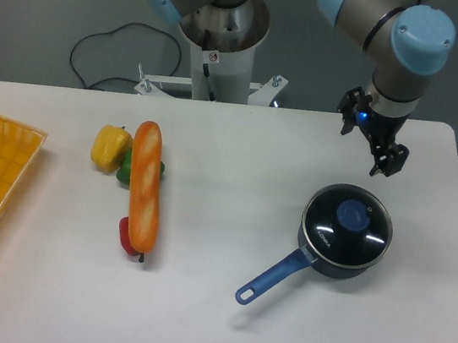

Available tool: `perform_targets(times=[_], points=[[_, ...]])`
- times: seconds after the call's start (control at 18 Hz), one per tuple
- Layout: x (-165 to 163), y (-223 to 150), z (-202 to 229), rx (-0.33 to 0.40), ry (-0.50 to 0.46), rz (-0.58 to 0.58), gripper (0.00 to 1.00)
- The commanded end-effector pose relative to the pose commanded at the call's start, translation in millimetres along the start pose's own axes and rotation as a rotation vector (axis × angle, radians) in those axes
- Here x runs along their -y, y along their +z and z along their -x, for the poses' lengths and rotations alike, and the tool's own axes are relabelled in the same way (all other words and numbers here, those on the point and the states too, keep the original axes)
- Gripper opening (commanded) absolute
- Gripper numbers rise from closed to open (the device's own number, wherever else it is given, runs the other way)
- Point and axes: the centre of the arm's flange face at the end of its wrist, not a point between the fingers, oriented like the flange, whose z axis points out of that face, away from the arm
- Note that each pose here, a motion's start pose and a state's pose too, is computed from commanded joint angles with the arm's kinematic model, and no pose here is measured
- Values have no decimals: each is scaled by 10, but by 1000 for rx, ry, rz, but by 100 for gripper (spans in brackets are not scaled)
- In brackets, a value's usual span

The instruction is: Open the lid

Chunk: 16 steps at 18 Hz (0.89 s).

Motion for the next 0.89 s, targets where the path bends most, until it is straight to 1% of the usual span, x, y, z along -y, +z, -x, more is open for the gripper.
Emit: perform_targets(times=[0.11,0.22,0.33,0.5,0.67,0.78,0.89], points=[[2,3,5,-1,-2,-3,100],[8,10,21,16,0,0,100],[82,-6,35,40,17,14,100],[94,6,56,41,17,27,100],[186,8,120,62,31,25,100],[221,53,183,83,26,21,100],[303,94,266,126,42,15,100]])
